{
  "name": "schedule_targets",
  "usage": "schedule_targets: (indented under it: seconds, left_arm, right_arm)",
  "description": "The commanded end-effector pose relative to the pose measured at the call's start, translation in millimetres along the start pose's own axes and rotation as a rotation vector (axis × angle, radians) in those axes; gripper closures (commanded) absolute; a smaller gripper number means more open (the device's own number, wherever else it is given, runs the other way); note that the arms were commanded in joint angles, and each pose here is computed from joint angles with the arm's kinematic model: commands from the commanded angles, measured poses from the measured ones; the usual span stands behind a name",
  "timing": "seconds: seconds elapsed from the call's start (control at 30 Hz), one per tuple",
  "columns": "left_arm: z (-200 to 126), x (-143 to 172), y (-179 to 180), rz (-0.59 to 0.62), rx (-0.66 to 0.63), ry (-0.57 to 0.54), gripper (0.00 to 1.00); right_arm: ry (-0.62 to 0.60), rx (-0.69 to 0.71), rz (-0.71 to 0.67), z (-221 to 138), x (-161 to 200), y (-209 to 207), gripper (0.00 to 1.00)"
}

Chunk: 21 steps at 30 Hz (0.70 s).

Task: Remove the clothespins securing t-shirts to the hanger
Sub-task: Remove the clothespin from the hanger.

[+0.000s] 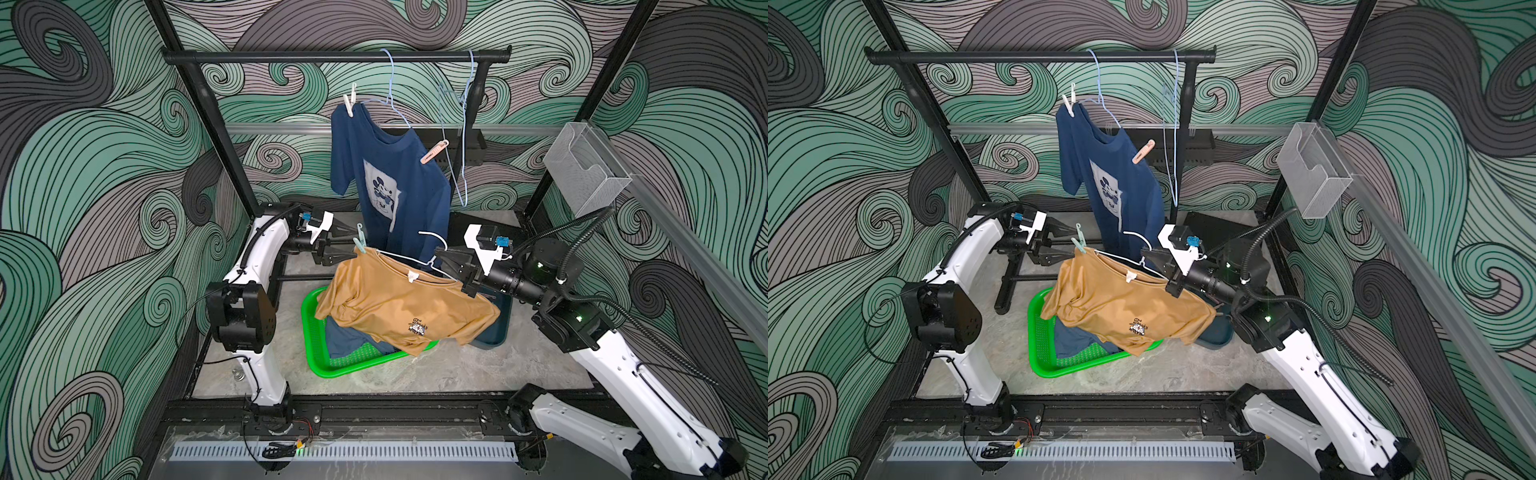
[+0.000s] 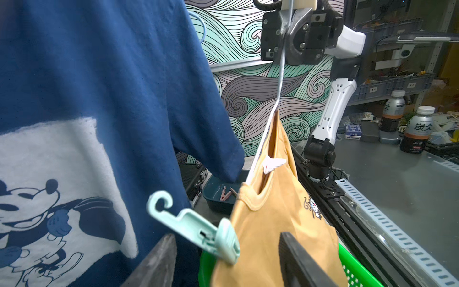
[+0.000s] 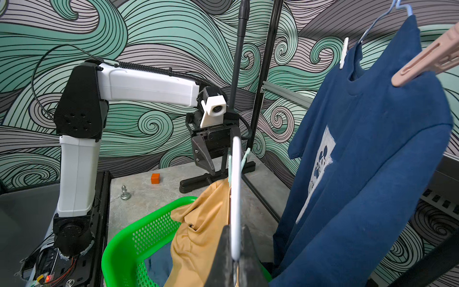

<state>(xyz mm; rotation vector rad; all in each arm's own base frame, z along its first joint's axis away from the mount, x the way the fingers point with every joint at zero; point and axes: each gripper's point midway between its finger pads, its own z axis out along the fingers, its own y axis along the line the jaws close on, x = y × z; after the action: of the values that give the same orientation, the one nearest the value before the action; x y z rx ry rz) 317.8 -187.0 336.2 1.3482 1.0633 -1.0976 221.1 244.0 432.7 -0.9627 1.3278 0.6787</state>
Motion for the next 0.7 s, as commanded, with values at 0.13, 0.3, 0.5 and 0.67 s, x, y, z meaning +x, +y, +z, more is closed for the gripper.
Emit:
schedule_targets:
  seconds: [0.13,0.3,0.5,0.67]
  left_arm:
    - [-3.8,-36.9,-5.0,-0.154,-0.06,-0.132,0.4]
    - [-3.8,-37.1,-4.2,-0.183,-0.058,-0.133,0.5]
    - [-2.5,-37.5,-4.4,-0.188,-0.053,-0.133,0.47]
    - [-2.9,-40.4,-4.8,-0.177,-0.054,-0.133,0.45]
  right_arm:
    - [-0.096,-0.003,-0.039,-0.5,-29.9,-3.1,1.0]
    - [-0.099,-0.013,-0.036,2.4,-31.5,-3.2,1.0]
    - [-0.102,-0.026,-0.032,3.9,-30.9,-1.6,1.0]
    - [-0.094,-0.03,-0.028,5.3,-25.4,-0.8,1.0]
